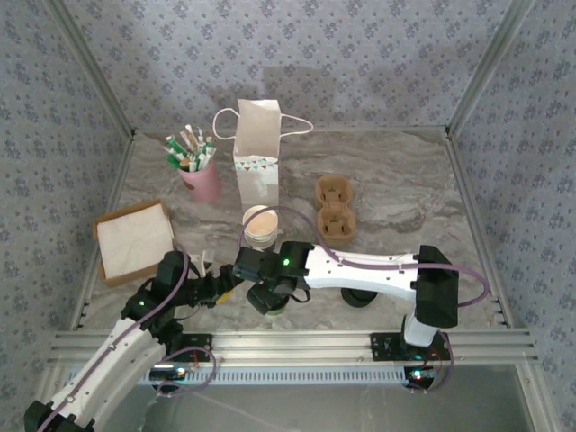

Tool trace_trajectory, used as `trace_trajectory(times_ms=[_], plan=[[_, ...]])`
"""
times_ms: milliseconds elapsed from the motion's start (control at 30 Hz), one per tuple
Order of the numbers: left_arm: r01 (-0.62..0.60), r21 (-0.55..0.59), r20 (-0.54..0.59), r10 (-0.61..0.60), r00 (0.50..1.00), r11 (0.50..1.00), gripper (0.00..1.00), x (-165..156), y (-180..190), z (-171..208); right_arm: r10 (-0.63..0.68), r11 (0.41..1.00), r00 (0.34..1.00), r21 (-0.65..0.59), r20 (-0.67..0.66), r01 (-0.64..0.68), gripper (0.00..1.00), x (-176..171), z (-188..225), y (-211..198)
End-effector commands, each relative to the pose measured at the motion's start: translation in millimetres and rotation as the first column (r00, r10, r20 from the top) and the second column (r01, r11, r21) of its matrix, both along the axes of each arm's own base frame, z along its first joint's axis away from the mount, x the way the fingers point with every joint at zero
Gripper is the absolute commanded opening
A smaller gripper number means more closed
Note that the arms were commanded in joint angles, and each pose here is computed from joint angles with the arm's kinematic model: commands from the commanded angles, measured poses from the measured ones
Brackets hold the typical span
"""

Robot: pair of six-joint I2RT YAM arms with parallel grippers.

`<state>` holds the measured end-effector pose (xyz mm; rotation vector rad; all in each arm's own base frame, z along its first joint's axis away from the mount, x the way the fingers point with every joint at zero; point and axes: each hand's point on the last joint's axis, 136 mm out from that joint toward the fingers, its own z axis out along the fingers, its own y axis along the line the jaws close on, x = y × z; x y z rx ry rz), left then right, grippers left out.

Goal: Pack the takeout coffee

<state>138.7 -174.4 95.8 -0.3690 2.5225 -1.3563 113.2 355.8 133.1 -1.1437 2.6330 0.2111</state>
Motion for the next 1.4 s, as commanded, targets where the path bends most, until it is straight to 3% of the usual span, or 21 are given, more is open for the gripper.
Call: trace_trajectory(times_ms=[0,300,733,1067,1367], plan=[[0.023,-0.015,0.036,-0.023,0.999,1.0,0.92,1.3,-2.6,13.7,-0.019,1.0,1.0,0.026,0.012,0.018,0.73,0.3,22.1,-9.5],[0.043,0.02,0.089,-0.044,0.995,0.999,0.95,5.2,-1.8,32.8,-0.099,0.992,0.994,0.085,0.036,0.095,0.73,18.0,57.2,-43.8],[0.168,0.168,0.172,-0.196,0.965,0.971,0.97,5.2,-28.4,64.2,-0.352,0.936,0.928,0.069,0.123,0.346,0.73,75.1,103.9,-162.5],[0.26,0.232,0.185,-0.305,0.934,0.937,0.98,6.6,-59.9,65.3,-0.648,0.761,0.755,0.054,0.1,0.647,0.72,116.3,96.0,-264.5],[0.32,0.249,0.187,-0.369,0.91,0.914,0.98,6.2,-71.9,72.5,-0.793,0.609,0.609,0.002,0.018,0.793,0.73,149.6,49.1,-312.8]])
